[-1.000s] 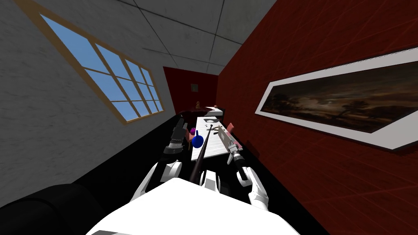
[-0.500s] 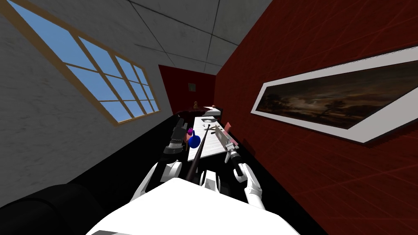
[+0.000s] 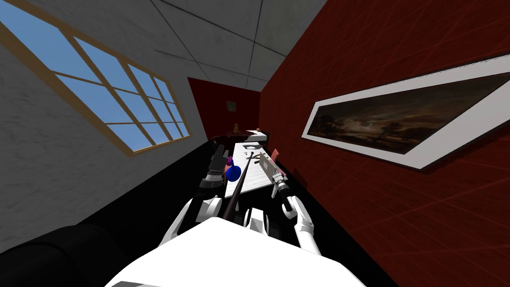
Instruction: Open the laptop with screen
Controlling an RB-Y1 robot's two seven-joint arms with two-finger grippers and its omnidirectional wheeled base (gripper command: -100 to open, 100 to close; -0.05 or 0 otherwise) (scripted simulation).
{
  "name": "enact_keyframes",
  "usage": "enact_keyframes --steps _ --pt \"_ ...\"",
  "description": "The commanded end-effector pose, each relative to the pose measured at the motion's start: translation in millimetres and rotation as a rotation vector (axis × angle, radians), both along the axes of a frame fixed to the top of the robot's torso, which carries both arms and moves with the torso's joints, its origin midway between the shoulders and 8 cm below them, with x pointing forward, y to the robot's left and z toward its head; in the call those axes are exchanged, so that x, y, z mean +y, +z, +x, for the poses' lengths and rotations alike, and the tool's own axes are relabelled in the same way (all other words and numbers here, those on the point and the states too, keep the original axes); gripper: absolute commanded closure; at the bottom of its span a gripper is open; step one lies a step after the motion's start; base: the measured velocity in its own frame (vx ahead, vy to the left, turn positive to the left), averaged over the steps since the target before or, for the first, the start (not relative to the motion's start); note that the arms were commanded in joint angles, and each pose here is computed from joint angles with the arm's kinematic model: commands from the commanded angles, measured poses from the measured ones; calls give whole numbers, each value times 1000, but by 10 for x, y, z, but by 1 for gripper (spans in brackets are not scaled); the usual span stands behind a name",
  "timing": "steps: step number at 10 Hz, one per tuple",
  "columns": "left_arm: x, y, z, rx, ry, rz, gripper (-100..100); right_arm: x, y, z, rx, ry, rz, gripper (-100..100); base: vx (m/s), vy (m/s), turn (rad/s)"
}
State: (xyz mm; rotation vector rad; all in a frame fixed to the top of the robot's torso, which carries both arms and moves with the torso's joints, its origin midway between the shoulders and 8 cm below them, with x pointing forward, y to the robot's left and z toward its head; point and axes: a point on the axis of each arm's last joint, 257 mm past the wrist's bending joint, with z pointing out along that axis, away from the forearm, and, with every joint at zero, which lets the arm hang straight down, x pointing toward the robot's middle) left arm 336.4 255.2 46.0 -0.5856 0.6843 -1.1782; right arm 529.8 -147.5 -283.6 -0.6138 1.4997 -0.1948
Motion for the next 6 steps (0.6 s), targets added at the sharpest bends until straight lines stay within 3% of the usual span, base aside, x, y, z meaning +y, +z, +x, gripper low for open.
enact_keyframes --steps 1,2,6 --pt "0 0 0 0 0 0 0 105 -19 32 24 9 42 100 12 -53 -38" --pt "0 0 0 0 0 0 0 115 8 30 16 12 33 100 7 -19 6" --pt "0 0 0 0 0 0 0 186 -226 27 106 4 219 100 30 -93 36"
